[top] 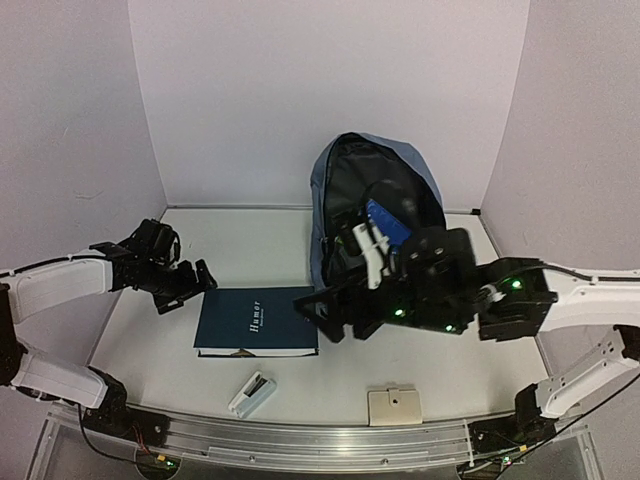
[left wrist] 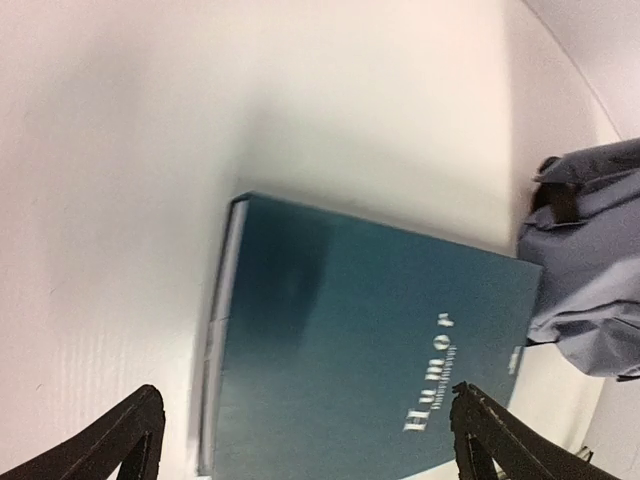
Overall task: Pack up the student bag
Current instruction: Pick up the book from the center of the board.
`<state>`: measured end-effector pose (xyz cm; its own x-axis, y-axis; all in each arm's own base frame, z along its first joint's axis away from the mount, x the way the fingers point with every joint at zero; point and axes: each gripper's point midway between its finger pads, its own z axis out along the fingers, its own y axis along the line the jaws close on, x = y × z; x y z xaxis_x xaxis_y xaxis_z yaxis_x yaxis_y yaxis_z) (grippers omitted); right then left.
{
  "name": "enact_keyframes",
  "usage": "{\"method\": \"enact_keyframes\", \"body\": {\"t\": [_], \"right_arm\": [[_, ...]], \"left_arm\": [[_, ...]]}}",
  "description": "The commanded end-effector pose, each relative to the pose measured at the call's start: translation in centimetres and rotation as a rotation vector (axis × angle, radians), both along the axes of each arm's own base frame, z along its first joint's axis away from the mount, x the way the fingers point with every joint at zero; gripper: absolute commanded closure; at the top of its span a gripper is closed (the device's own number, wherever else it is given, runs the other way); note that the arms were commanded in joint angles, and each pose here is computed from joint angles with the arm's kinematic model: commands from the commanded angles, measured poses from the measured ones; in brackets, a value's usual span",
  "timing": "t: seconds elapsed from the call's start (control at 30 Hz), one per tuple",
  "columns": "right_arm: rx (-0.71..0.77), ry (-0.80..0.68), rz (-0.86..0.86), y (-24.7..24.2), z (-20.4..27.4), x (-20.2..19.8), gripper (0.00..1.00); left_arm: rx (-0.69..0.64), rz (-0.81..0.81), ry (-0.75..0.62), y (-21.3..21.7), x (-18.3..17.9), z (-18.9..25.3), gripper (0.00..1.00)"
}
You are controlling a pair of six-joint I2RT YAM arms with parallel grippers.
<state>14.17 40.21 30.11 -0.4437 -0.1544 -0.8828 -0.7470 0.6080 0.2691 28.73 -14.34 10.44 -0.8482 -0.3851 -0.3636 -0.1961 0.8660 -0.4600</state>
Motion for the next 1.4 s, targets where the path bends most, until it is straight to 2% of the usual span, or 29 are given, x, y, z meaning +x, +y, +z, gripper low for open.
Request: {"method": "enact_keyframes", "body": {"t": [0.0, 0.1, 0.23, 0.33, 0.47, 0.67, 0.83, 1.07, 1.37], "right_arm": [[0.01, 0.04, -0.065, 4.8, -1.4, 0.2, 0.11], [-0.08, 0.02, -0.044, 7.6, -4.9, -0.5, 0.12], [-0.233, -0.092, -0.01, 9.7, -8.8, -0.1, 0.12], [-0.366, -0.194, 0.023, 11.1, -12.1, 0.6, 0.24], [-0.517, -0.302, 0.069, 13.1, -16.3, 1.5, 0.29], [-0.666, -0.418, 0.062, 14.5, -20.3, 3.2, 0.38], [-0.739, -0.47, 0.064, 15.2, -22.4, 4.4, 0.44], [-0.786, -0.511, 0.038, 15.7, -24.0, 5.9, 0.59], [-0.815, -0.521, 0.044, 15.8, -25.2, 7.5, 0.56]], "left_arm": [[-0.032, 0.079, 0.041, 1.7, -1.2, -1.6, 0.0], [-0.064, 0.085, 0.065, 1.7, -2.1, -2.7, 0.0], [-0.093, 0.086, 0.066, 1.6, -2.4, -3.1, 0.0], [-0.104, 0.082, 0.057, 1.5, -2.3, -3.1, 0.0], [-0.114, 0.073, 0.056, 1.3, -2.2, -3.1, 0.0], [-0.15, 0.053, 0.043, 0.8, -2.3, -2.9, 0.0], [-0.152, 0.036, 0.04, 0.6, -2.4, -2.9, 0.0], [-0.16, 0.019, 0.048, 0.4, -2.6, -3.2, 0.0], [-0.181, 0.0, 0.043, -0.1, -2.6, -3.2, 0.0]]}}
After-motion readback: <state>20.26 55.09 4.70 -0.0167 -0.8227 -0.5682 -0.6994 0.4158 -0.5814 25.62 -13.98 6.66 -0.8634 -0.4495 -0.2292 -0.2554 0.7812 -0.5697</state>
